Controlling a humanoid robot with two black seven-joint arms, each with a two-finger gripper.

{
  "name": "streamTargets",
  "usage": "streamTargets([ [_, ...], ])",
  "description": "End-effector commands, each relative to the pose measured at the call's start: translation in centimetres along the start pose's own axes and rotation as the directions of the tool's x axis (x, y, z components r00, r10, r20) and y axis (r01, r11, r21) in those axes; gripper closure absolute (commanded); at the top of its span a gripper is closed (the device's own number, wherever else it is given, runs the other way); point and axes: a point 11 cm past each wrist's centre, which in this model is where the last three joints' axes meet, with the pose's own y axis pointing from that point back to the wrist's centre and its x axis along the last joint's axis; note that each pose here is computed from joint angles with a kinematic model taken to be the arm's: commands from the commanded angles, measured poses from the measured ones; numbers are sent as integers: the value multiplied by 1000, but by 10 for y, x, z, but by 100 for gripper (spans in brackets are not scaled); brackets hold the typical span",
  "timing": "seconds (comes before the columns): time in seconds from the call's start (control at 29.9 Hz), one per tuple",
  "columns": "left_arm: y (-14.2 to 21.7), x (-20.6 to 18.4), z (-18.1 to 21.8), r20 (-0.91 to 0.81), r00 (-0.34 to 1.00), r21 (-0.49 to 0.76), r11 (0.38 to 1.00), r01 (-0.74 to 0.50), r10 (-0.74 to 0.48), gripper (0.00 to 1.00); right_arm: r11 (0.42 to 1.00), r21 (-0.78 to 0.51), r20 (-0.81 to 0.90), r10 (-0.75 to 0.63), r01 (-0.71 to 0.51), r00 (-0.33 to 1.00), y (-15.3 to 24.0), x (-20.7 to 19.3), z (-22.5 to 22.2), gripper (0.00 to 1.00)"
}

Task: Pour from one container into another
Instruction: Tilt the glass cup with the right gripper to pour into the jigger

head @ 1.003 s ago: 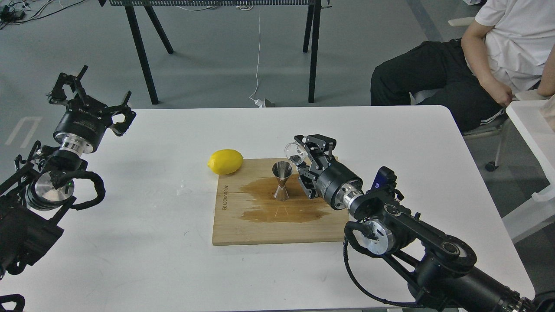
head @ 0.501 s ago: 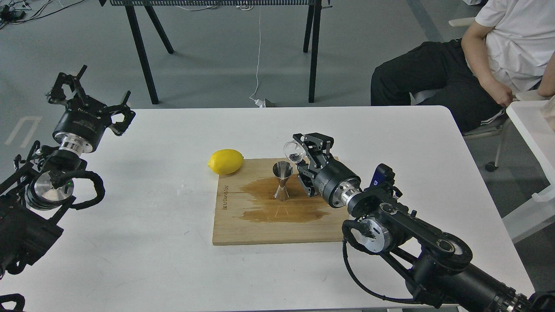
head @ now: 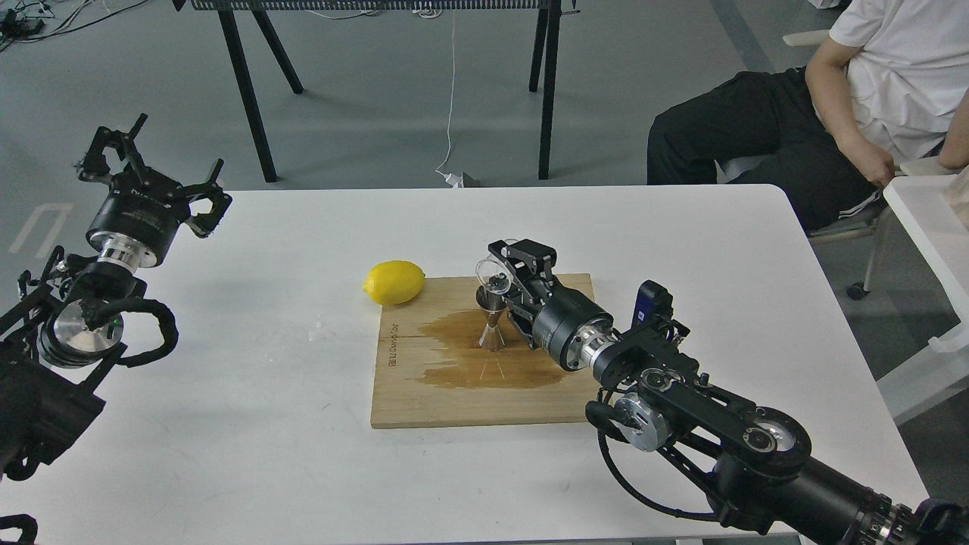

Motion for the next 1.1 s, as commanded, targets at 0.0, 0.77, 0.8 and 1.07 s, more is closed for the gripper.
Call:
streamTargets([
  [0.0,0,0,0,1,1000,0,1000,0,0,0,1000,5,-24,-7,7,1000,-1,-2,1,56],
  [0.77,0,1,3,4,1000,-3,1000,-2,2,0,999,40,-237,30,-21,971,-5,1,-3,56],
  [0.8,0,1,2,3,1000,-2,1000,-1,1,0,999,40,-240,31,-22,970,-4,1,-3,56],
  [1.07,0,1,2,3,1000,-2,1000,-1,1,0,999,44,-292,29,-17,956,-3,2,-2,56],
])
